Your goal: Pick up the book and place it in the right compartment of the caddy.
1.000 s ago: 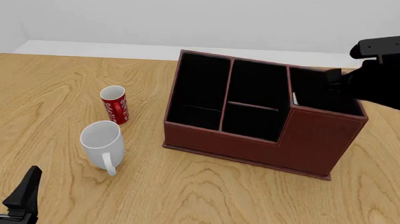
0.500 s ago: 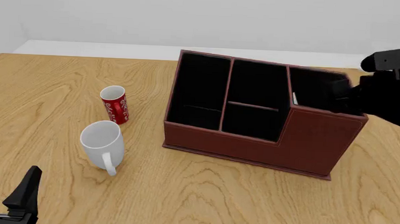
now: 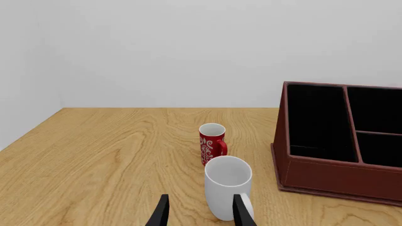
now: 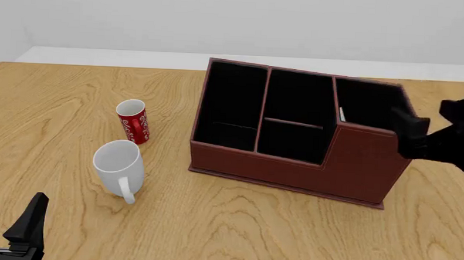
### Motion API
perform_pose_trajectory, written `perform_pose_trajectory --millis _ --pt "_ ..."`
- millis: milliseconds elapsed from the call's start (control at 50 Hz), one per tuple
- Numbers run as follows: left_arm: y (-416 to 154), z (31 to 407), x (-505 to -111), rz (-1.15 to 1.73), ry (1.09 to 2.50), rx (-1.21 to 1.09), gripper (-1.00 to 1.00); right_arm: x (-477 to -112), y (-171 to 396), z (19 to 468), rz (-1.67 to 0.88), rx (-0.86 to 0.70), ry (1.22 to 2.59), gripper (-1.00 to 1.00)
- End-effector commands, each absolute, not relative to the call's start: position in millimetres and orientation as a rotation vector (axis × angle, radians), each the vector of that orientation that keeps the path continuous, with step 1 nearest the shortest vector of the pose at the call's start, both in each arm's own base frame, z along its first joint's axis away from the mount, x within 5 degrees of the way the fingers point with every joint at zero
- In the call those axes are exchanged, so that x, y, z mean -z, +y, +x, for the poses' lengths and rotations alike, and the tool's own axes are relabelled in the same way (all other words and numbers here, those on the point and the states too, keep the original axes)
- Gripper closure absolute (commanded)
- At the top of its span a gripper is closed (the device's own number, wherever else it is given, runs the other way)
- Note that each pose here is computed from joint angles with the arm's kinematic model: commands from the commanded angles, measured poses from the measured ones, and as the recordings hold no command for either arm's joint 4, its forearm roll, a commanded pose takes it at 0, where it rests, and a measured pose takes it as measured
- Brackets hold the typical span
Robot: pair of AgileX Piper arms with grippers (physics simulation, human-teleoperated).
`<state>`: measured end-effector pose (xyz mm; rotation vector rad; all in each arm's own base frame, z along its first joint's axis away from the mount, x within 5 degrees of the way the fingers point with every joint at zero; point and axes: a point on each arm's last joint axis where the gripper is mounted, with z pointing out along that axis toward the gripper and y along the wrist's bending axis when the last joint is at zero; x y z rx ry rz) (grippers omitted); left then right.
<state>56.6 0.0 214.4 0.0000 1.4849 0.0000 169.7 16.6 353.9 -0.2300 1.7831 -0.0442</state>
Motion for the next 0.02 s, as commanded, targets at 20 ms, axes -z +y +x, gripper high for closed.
perform_pose_trajectory --millis 20 --pt "0.0 56.6 -214.4 0.0 1.485 0.0 -1.0 -331.1 18.2 146.6 -0.246 0.026 1.728 -1.0"
